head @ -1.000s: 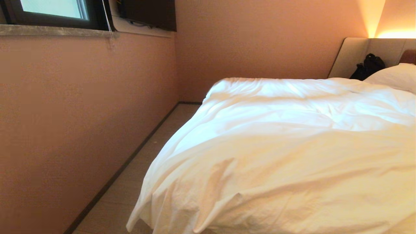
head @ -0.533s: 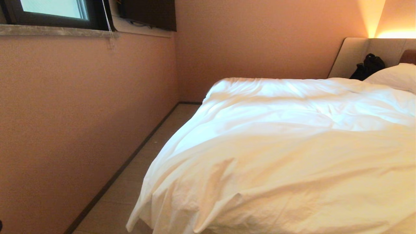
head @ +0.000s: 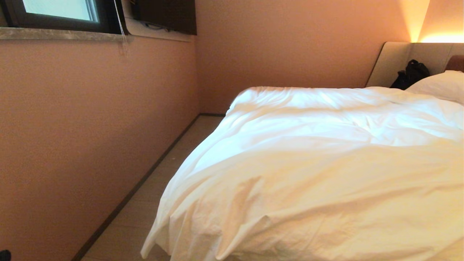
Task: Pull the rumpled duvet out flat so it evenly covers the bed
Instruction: Flatten the corners of the folded blanket
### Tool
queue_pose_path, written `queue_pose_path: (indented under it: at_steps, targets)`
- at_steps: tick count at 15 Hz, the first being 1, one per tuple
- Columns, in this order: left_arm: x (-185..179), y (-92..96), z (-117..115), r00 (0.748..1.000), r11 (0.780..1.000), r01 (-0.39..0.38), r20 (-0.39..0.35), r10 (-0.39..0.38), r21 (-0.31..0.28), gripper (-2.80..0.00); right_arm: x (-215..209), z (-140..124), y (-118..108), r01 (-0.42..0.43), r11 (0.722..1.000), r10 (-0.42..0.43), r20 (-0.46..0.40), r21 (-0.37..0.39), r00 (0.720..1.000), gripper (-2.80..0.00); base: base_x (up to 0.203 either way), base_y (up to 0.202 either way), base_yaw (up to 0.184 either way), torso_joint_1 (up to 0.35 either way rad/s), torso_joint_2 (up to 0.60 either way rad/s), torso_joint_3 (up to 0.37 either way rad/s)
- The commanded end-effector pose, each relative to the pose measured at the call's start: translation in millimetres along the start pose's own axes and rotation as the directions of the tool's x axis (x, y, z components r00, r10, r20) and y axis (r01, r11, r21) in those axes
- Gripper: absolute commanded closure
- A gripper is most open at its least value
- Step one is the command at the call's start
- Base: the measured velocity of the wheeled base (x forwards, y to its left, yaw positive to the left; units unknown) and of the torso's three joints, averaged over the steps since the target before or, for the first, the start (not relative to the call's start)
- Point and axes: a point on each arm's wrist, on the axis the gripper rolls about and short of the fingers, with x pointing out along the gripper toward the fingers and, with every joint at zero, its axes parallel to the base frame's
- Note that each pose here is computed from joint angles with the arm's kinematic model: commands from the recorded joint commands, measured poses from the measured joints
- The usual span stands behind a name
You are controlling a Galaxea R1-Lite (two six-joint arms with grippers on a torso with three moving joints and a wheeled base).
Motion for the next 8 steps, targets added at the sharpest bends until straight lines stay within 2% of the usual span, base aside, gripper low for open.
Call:
queue_pose_path:
  at_steps: [1, 8]
  targets:
    - [0, 0.0, -1, 1.0, 1.0, -0.001, -0.007, 0.001, 0.0, 0.0, 0, 0, 0, -0.001, 1.0, 0.001, -0.001, 0.0, 1.0, 0.0, 0.0, 0.0, 0.0, 0.0, 0.0, 0.0]
    - [-1, -0.2, -18, 0.985, 1.0, 0.002, -0.174, -0.002, 0.002, 0.0, 0, 0, 0, -0.001, 1.0, 0.001, -0.001, 0.0, 1.0, 0.0, 0.0, 0.0, 0.0, 0.0, 0.0, 0.0]
